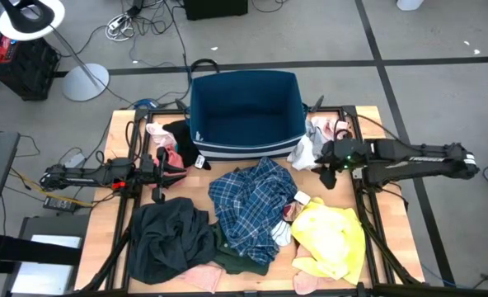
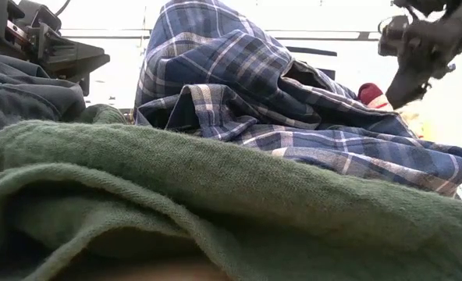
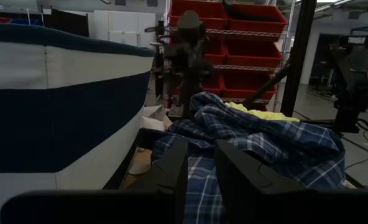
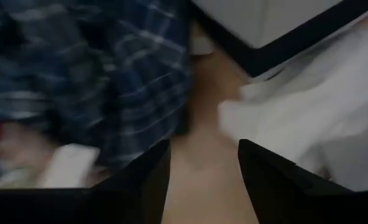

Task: Sort clothes
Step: Put the yellow shirt into the blue laundry bin

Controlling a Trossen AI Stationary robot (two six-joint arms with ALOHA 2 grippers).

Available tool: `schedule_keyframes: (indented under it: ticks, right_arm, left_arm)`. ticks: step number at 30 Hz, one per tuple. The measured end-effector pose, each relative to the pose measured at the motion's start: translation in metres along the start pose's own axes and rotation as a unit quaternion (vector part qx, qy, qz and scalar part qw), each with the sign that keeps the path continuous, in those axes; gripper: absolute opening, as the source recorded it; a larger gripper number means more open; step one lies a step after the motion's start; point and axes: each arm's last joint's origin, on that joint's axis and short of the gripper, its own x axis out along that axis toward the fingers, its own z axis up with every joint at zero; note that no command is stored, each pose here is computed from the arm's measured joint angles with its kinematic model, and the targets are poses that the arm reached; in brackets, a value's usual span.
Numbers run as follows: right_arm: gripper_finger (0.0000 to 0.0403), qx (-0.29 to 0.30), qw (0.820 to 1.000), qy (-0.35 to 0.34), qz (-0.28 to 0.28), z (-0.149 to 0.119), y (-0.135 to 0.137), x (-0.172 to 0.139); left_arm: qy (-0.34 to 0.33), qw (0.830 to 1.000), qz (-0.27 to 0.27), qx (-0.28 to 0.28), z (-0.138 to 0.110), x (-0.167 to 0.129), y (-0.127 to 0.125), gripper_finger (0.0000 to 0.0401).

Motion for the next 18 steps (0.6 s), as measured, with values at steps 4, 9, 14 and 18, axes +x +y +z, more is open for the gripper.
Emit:
schedule_keyframes:
  ticks: [4,9,14,18]
  right_arm:
    - [0.0184,0.001,0.999,0.042,0.032,0.004,0.009,-0.023]
    - [0.0173,0.003,0.993,0.110,0.044,0.001,0.019,-0.039]
    - [0.0163,-0.006,0.984,0.171,0.050,-0.004,0.033,-0.033]
    - [0.0157,-0.030,0.980,0.195,0.029,-0.006,0.043,-0.022]
  left_arm:
    - [0.000,1.000,0.000,0.000,0.000,0.000,0.000,0.0085]
    - [0.000,1.000,0.000,0.000,0.000,0.000,0.000,0.0085]
    - [0.000,1.000,0.000,0.000,0.000,0.000,0.000,0.0085]
    - [0.000,1.000,0.000,0.000,0.000,0.000,0.000,0.0085]
